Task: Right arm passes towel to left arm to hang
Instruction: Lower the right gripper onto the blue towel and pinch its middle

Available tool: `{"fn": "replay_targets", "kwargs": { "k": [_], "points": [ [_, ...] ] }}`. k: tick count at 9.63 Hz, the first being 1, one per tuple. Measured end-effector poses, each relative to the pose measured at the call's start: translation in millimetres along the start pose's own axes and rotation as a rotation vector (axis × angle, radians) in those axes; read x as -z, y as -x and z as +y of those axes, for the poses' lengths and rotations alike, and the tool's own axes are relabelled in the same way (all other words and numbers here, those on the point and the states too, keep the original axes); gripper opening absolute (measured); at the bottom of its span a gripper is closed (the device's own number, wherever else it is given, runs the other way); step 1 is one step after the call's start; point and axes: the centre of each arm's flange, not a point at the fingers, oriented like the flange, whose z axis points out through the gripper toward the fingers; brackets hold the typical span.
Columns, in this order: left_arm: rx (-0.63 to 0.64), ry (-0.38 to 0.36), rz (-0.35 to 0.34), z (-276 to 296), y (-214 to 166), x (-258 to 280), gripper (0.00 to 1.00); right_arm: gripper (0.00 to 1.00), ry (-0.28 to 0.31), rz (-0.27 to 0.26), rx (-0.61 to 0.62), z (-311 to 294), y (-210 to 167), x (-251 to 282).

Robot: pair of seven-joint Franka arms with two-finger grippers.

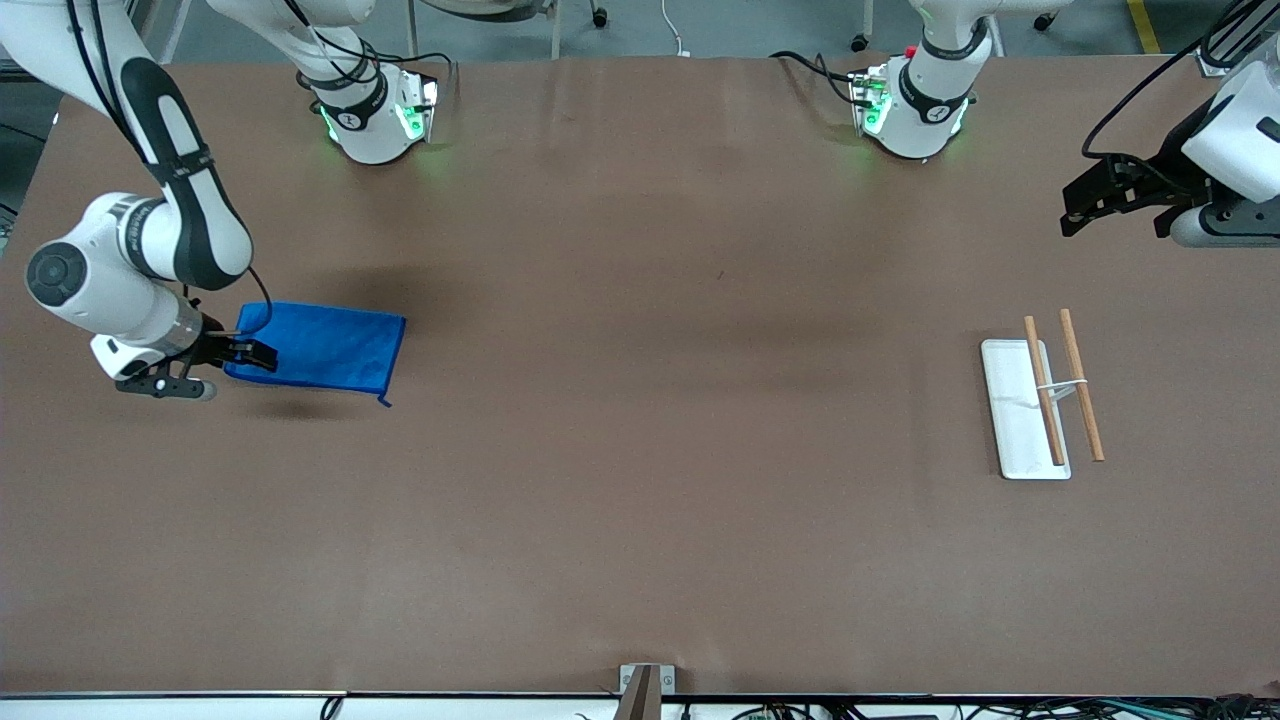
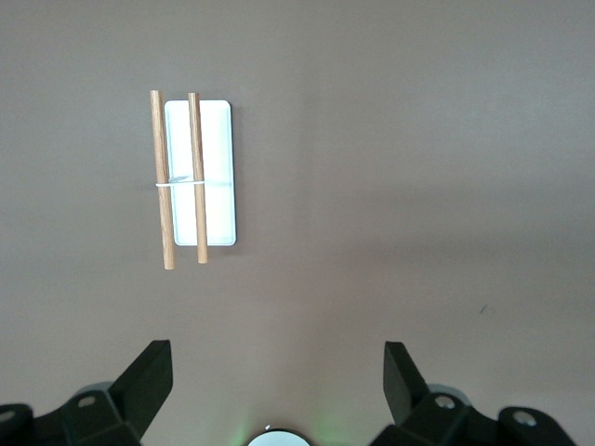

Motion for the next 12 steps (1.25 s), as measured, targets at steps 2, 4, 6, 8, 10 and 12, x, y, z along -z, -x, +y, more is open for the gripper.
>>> {"fn": "replay_targets", "kwargs": {
  "k": [2, 4, 6, 8, 10, 12],
  "points": [
    [-0.001, 0.000, 0.000, 0.0, 0.0, 0.0, 1.00, 0.95, 0.001, -0.010, 0.016, -9.1, 7.5, -23.7],
    [-0.001, 0.000, 0.000, 0.0, 0.0, 0.0, 1.00, 0.93, -0.001, -0.025, 0.042, -23.5, 14.0, -32.0],
    [-0.001, 0.000, 0.000, 0.1, 0.0, 0.0, 1.00, 0.92, -0.001, -0.041, 0.062, -34.4, 20.0, -37.7],
    [-0.001, 0.000, 0.000, -0.1, 0.0, 0.1, 1.00, 0.89, -0.002, -0.064, 0.064, -36.1, 27.0, -46.8],
    [-0.001, 0.000, 0.000, -0.1, 0.0, 0.1, 1.00, 0.87, -0.003, -0.087, 0.069, -38.7, 30.6, -58.3],
    [-0.002, 0.000, 0.000, -0.1, 0.0, 0.1, 1.00, 0.84, -0.003, -0.089, 0.074, -40.8, 30.8, -61.4]
  ]
}}
